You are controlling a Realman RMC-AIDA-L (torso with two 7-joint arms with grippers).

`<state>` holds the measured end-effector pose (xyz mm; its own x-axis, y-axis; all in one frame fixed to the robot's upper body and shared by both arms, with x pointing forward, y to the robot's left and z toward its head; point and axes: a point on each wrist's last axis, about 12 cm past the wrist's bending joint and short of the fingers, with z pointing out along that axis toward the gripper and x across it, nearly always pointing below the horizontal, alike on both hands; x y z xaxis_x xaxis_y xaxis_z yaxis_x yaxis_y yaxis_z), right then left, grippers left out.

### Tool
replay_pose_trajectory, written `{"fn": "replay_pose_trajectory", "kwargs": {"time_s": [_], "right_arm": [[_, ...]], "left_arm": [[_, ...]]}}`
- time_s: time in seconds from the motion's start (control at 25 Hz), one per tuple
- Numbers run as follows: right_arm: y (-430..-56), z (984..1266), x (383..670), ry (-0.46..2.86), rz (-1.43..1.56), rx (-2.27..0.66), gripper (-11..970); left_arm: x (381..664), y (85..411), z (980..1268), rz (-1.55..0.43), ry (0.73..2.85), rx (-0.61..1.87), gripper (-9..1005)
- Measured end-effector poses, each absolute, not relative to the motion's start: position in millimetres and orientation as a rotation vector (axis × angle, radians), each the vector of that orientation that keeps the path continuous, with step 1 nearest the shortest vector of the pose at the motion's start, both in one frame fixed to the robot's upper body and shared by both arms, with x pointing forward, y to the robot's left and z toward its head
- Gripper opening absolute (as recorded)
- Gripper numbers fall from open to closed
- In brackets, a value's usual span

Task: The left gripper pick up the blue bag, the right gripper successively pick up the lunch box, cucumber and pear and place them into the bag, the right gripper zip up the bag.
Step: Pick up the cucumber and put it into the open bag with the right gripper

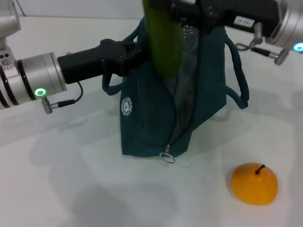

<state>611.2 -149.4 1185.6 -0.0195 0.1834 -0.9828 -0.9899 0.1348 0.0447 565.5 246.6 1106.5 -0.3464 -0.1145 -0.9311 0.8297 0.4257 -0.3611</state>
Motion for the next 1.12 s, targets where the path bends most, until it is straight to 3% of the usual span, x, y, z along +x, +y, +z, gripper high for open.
{"fn": "replay_pose_trajectory", "kwargs": {"time_s": [0.6,1.12], "right_arm": [[-158.6,1136.6,596.8,1.282,1.007,-1.031,677],[-161.9,1136.9,588.5,1.243,0.977,-1.042,695]], "left_arm": [[566.6,248.7,1107.6,-1.124,1.636,0.636,37],[566.8,249.3,1107.6,-1.12,1.635,0.632,39]]}}
